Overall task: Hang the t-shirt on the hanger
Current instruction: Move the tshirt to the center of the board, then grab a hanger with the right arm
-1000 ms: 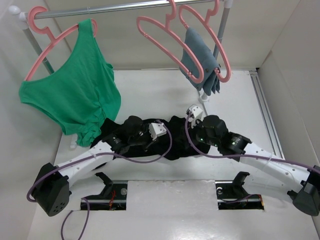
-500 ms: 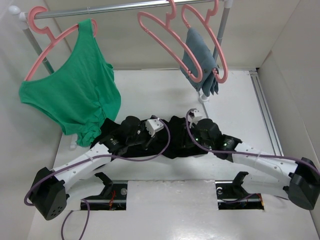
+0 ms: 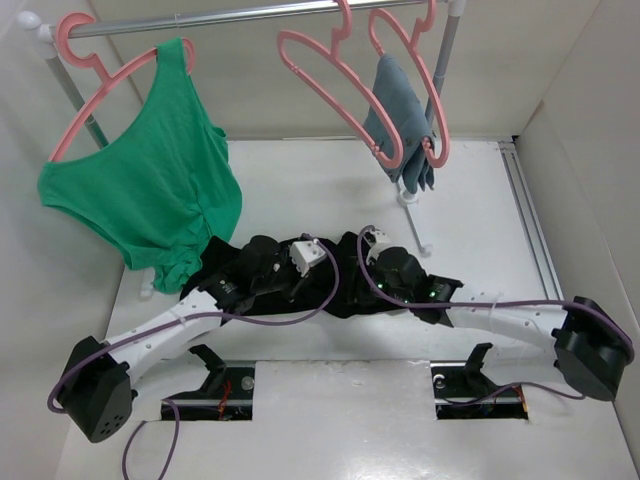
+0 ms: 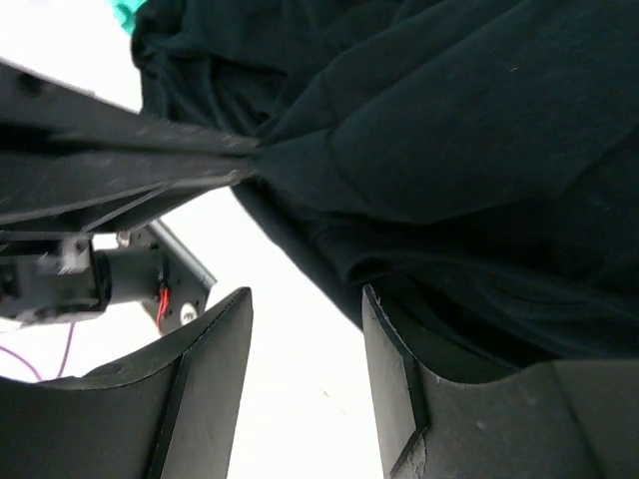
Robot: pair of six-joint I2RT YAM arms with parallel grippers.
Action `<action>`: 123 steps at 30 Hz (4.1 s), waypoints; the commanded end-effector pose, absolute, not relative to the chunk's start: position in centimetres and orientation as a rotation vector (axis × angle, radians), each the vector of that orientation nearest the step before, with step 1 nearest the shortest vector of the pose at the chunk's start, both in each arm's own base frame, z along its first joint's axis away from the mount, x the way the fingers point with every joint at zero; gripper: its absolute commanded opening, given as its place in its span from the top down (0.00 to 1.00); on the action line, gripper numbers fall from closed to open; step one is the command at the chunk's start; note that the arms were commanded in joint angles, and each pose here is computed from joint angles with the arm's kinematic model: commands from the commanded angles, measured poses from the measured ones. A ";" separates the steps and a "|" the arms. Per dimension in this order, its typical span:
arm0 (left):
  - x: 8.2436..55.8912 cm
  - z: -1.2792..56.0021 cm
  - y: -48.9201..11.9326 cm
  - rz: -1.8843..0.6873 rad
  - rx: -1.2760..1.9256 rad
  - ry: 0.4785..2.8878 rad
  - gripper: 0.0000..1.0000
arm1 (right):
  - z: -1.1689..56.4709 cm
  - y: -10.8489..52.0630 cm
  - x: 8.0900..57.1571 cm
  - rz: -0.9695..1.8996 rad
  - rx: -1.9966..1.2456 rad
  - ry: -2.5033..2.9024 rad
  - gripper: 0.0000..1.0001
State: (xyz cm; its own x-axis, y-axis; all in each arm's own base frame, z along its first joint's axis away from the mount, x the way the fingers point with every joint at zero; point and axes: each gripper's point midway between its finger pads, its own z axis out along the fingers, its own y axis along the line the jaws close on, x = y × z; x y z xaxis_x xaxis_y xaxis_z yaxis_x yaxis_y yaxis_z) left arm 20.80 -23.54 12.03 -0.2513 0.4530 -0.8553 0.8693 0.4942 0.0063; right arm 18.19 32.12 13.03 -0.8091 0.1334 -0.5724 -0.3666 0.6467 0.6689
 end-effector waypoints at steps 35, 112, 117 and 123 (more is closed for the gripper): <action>21.7 12.1 -22.5 -0.517 1.067 1.851 1.00 | 13.0 35.9 23.2 1.138 -0.273 2.152 1.00; 23.0 22.6 -21.3 -0.525 1.222 1.575 1.00 | 57.1 27.3 18.3 0.693 -0.977 1.197 0.17; 22.8 22.4 -21.2 -0.527 1.209 1.563 1.00 | 60.1 26.3 26.7 0.425 -0.674 1.274 0.17; 22.4 22.1 -20.6 -0.524 1.190 1.559 1.00 | 59.8 26.3 34.4 0.318 -0.570 1.255 0.17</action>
State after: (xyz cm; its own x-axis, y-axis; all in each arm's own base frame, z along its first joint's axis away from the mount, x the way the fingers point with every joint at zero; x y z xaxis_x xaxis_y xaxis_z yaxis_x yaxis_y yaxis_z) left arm 22.09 -20.70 20.77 0.0191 0.4587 -0.8884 0.8971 0.3843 0.2178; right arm 30.17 26.21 60.37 0.2853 -0.0682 -0.9560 -0.6041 0.7616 -0.2346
